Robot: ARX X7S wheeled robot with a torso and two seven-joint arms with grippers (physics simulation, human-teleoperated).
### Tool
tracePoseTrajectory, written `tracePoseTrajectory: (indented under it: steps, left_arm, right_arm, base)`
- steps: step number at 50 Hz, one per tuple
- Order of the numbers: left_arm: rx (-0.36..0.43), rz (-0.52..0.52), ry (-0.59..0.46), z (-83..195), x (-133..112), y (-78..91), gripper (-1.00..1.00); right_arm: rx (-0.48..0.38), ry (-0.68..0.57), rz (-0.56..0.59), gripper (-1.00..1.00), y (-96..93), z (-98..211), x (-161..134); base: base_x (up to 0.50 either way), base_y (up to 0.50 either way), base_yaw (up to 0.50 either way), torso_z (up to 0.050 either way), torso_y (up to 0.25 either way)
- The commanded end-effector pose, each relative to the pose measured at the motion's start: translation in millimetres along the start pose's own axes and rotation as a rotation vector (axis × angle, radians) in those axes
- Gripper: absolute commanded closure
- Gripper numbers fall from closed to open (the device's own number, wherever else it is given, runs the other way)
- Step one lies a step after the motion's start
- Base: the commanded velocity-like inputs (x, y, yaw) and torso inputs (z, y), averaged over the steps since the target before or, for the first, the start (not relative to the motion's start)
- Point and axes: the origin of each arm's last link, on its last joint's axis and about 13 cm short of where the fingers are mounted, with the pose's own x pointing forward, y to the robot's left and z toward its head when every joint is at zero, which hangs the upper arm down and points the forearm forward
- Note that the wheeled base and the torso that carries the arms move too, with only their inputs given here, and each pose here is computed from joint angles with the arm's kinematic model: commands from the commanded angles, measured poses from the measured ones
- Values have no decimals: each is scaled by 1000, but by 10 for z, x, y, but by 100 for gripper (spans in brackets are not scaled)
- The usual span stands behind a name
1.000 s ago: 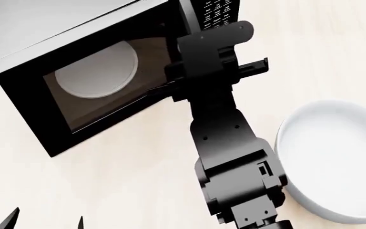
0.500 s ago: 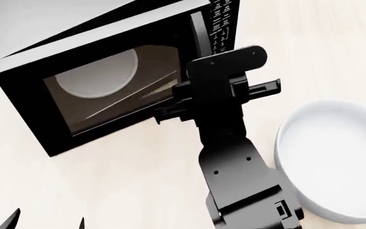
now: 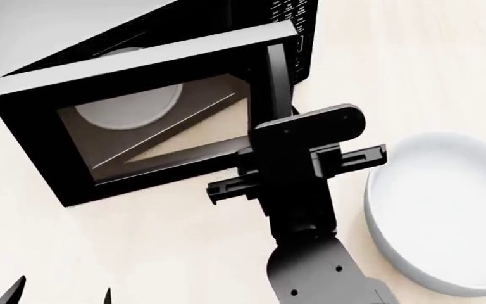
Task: Open the microwave.
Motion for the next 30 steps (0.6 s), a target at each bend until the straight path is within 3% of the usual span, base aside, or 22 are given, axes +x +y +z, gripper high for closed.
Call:
tracePoseTrajectory:
  steps: [1, 30]
  left_arm:
    - [0, 2, -1, 6, -4, 3, -100]
    - [-5, 4, -1, 14, -9, 5, -100]
  right_arm:
    - [92, -86, 191, 100, 250, 162, -234]
    - [158, -98, 195, 100, 257, 48, -484]
  base:
    - [0, 0, 0, 0, 11]
    - [0, 0, 0, 1, 3]
